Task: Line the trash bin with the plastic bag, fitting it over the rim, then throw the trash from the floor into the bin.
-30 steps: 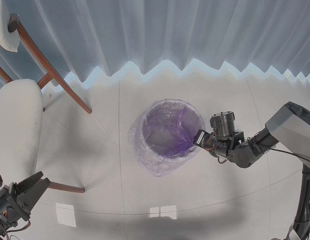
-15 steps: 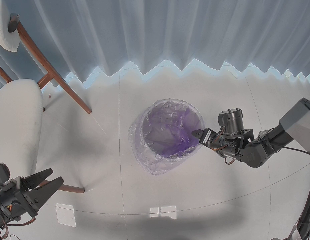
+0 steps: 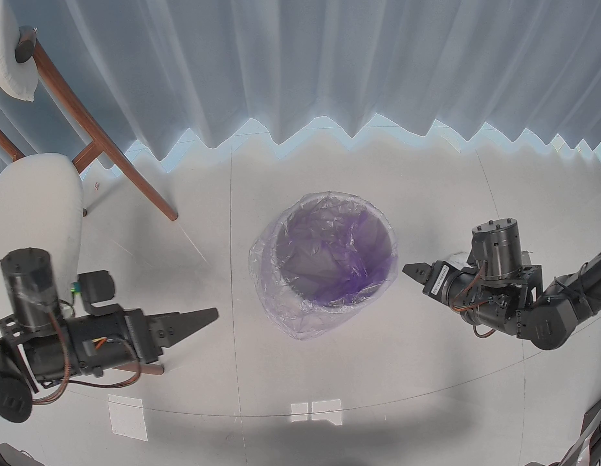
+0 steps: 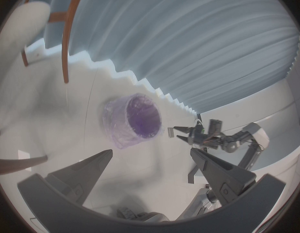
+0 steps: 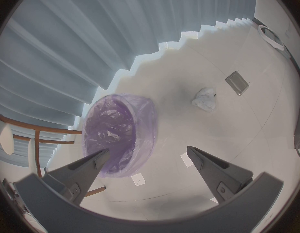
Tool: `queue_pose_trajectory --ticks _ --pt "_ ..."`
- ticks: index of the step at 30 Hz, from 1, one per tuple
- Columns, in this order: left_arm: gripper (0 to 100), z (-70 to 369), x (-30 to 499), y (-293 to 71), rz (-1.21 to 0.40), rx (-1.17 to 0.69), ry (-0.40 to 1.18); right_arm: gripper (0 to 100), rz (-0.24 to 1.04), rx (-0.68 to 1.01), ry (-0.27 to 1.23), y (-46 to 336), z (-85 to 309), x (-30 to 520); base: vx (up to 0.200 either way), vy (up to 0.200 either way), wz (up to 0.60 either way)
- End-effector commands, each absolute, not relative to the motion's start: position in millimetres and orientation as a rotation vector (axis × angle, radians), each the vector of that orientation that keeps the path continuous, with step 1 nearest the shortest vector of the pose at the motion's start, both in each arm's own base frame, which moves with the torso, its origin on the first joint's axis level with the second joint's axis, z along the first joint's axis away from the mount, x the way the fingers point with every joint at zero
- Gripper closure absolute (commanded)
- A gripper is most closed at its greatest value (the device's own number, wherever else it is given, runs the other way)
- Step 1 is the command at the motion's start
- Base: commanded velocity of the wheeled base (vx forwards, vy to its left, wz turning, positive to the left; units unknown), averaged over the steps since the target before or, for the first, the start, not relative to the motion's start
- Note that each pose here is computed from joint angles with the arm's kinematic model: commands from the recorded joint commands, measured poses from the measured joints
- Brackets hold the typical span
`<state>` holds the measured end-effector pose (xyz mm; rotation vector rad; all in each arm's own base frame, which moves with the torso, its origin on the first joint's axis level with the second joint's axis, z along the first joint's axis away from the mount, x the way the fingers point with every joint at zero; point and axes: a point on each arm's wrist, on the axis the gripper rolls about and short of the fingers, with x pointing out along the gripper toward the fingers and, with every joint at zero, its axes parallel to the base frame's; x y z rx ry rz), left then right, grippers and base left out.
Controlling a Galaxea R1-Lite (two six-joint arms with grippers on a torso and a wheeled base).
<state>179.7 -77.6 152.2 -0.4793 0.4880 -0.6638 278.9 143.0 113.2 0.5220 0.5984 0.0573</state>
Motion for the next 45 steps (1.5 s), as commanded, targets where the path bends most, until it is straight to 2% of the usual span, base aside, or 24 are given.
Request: queue_pose_trajectory --ticks 1,4,6,10,13,18,28,41,42,45 --pt "0 70 250 -113 -0.614 -0.468 0.729 0 0.093 0.560 0.490 127 134 241 0.000 0.000 0.00" --pt "0 48 267 -120 -0.661 -0.428 0.648 0 0.102 0.574 0.462 125 139 239 0.000 0.000 0.00" --pt "0 20 285 -128 -0.723 -0.339 0.488 0 0.106 0.581 0.448 123 142 236 0.000 0.000 0.00" --pt "0 -18 310 -138 -0.769 -0.170 0.403 0 0.110 0.590 0.438 123 145 236 0.000 0.000 0.00" --pt "0 -21 328 -143 -0.762 -0.071 0.303 0 0.111 0.594 0.437 124 145 237 0.000 0.000 0.00" --pt "0 -29 356 -153 -0.708 -0.020 0.212 0 0.101 0.638 0.444 125 144 238 0.000 0.000 0.00" --pt "0 -40 393 -150 -0.672 0.015 0.128 0 0.097 0.685 0.440 126 146 239 0.000 0.000 0.00" --pt "0 -39 399 -157 -0.684 0.010 0.095 0 0.094 0.684 0.445 126 145 240 0.000 0.000 0.00" --pt "100 -39 399 -157 -0.686 0.010 0.095 0 0.094 0.684 0.445 126 145 240 0.000 0.000 0.00" --pt "100 -37 399 -157 -0.686 0.007 0.085 0 0.093 0.683 0.448 126 144 240 0.000 0.000 0.00"
